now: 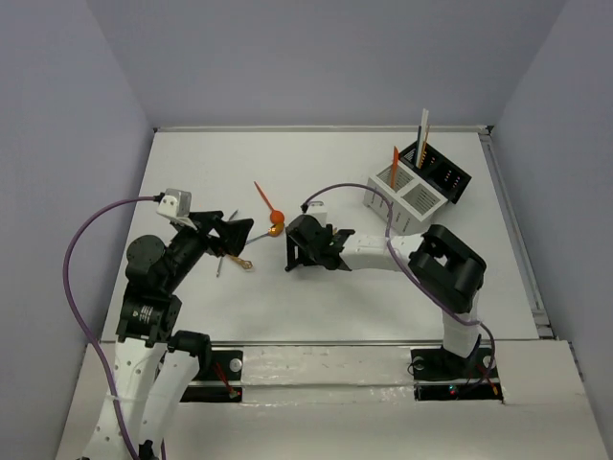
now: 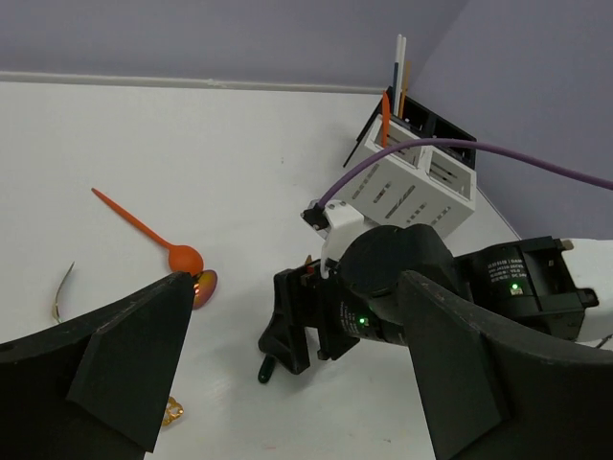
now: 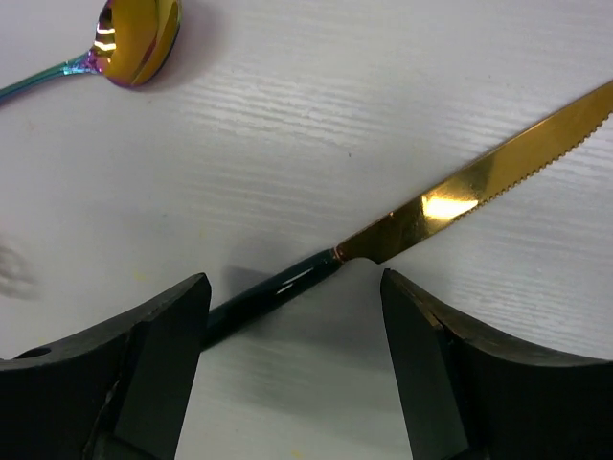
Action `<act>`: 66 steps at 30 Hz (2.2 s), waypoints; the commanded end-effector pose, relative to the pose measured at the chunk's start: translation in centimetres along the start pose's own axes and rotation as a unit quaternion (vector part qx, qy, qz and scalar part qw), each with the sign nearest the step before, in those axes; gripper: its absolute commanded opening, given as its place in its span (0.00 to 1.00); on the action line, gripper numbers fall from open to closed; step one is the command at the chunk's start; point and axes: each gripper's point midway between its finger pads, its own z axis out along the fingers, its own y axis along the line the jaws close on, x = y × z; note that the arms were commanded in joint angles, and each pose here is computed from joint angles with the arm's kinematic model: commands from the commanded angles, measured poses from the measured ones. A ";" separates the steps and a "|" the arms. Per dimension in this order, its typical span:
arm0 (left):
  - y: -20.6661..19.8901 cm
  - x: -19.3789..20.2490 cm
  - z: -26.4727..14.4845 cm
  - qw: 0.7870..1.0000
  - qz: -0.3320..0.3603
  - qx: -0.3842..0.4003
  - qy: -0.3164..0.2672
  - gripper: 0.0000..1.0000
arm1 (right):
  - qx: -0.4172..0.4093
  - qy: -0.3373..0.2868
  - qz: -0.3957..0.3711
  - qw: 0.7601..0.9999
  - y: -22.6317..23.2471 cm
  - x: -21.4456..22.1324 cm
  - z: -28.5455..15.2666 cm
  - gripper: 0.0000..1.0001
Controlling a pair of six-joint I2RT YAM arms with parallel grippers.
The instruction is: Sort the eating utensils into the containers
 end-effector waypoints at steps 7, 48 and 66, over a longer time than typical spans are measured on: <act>-1.2 -1.5 -0.1 0.999 0.016 0.027 -0.028 0.99 | 0.120 0.007 -0.075 0.990 -4.1 1.1 0.9 0.49; -1.5 -1.2 0.1 0.999 0.014 0.033 -0.022 0.99 | 0.039 -0.176 -0.093 0.979 -4.2 -12.3 -8.5 0.07; -2.0 -1.1 -0.1 0.999 0.016 0.043 -0.019 0.99 | 0.160 -0.471 0.003 0.868 -20.9 -34.9 -14.5 0.07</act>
